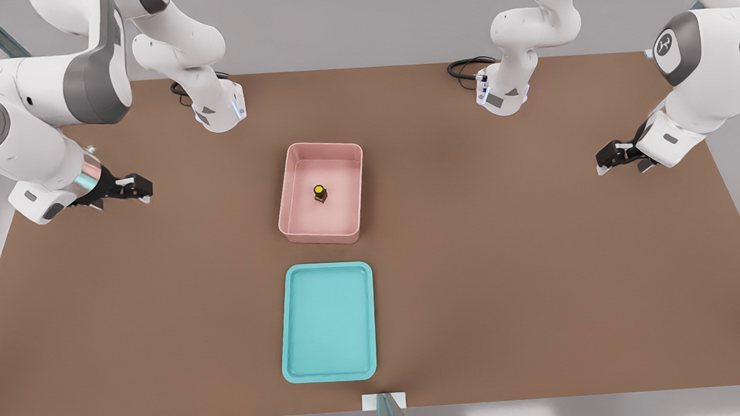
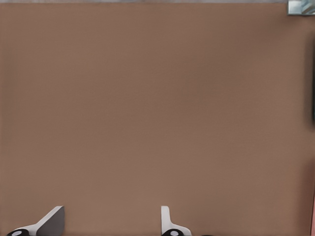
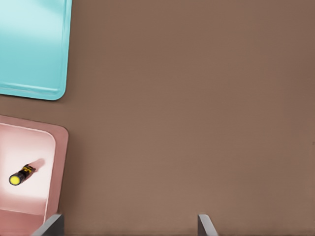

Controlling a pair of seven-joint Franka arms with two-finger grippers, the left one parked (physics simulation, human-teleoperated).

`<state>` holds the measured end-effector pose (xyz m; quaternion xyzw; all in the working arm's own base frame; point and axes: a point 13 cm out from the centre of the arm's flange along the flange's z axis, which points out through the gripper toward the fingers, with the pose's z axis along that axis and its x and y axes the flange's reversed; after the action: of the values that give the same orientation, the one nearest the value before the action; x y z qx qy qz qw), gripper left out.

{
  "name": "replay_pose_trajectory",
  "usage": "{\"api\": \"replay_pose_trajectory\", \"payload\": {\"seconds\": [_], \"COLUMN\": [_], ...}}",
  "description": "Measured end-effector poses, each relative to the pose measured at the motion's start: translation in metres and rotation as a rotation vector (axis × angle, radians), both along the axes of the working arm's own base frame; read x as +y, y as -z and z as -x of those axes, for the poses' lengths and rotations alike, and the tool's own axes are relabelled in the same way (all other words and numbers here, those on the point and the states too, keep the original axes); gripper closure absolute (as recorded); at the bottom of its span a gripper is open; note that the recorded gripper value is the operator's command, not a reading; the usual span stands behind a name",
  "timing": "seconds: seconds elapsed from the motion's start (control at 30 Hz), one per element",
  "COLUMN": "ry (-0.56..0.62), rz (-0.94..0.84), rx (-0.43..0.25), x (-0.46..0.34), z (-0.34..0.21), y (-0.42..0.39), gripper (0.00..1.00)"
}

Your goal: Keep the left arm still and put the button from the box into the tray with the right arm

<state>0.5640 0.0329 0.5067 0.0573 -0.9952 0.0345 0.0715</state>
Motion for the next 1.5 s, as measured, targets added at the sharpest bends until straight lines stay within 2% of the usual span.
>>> {"api": "replay_pose_trajectory", "payload": {"seconds": [0.1,0.13,0.23,0.27,0.33,0.37,0.47,0.53,0.63,0.73,0.87,0.93,1.03,1.07,1.2,1.5], "ry": [-0.019,-0.064,-0.392,-0.433,-0.432,-0.419,-0.376,-0.368,-0.404,-0.454,-0.55,-0.604,-0.682,-0.707,-0.808,-0.895], "rz": [0.0,0.001,0.047,0.066,0.084,0.083,0.063,0.044,0.003,-0.016,-0.057,-0.047,-0.036,-0.038,-0.048,-0.106], "rx": [0.028,0.063,0.22,0.27,0.34,0.347,0.31,0.26,0.175,0.157,0.114,0.116,0.082,0.073,0.07,0.092], "x": [0.007,0.032,0.226,0.256,0.272,0.274,0.281,0.298,0.346,0.352,0.355,0.342,0.326,0.325,0.325,0.335], "z": [0.005,0.009,0.063,0.081,0.124,0.139,0.162,0.172,0.189,0.209,0.201,0.207,0.192,0.19,0.197,0.209], "y": [0.005,0.015,0.092,0.127,0.197,0.227,0.283,0.302,0.312,0.342,0.365,0.384,0.395,0.397,0.411,0.425], "gripper": [0.0,0.0,0.0,0.0,0.0,0.0,0.0,0.0,0.0,0.0,0.0,0.0,0.0,0.03,0.04,0.04]}}
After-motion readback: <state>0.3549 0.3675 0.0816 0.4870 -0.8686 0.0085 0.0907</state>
